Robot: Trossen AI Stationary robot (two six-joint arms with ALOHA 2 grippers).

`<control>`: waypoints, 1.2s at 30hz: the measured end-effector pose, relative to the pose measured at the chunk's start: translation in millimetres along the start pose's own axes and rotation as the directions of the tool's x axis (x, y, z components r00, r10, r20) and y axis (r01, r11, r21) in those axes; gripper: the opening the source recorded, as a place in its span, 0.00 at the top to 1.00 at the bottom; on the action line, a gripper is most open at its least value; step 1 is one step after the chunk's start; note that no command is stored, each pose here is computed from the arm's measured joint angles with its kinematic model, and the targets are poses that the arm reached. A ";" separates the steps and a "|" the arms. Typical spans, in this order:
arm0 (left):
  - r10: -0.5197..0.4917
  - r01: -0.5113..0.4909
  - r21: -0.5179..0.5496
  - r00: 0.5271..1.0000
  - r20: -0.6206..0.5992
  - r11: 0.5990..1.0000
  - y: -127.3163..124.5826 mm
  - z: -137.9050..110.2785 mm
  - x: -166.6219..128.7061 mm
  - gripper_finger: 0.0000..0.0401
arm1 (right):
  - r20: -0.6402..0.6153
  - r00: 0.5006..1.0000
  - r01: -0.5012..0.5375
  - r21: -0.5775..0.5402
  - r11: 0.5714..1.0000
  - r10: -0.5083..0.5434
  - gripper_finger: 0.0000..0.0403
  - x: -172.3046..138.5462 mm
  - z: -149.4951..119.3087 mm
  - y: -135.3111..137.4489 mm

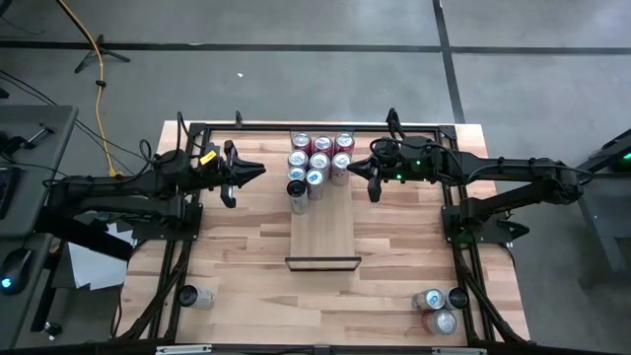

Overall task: Place canned beverage on shelf
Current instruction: Put the blue soda can on the shelf aligned with the other blue soda cans

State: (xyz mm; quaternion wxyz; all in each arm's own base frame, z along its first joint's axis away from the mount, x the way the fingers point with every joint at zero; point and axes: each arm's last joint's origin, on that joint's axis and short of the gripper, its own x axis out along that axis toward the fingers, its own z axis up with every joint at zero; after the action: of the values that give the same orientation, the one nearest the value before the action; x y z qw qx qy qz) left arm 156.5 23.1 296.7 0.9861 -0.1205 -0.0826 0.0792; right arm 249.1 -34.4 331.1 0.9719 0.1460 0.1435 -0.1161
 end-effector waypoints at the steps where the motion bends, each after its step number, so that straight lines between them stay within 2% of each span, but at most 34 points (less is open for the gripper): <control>1: 0.002 -0.002 0.000 1.000 0.000 1.000 0.0 0.0 0.0 1.00 | 0.000 1.000 0.000 0.000 1.000 0.000 1.00 0.1 -0.1 0.0; 22: 0.029 -0.029 -0.008 1.000 0.007 1.000 0.8 0.3 0.0 1.00 | 0.000 1.000 -0.001 -0.097 0.995 0.001 1.00 0.0 0.0 0.0; 36: 0.054 -0.054 -0.008 0.998 0.013 0.999 1.5 0.4 0.0 1.00 | 0.000 1.000 -0.001 -0.112 0.994 0.001 1.00 0.0 0.0 0.0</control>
State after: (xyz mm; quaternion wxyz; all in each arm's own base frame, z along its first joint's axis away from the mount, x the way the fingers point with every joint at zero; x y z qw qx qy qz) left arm 156.2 24.7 296.7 0.9826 -0.1257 -0.0863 0.1061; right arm 249.2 -34.4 331.1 0.9786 0.0912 0.1498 -0.1075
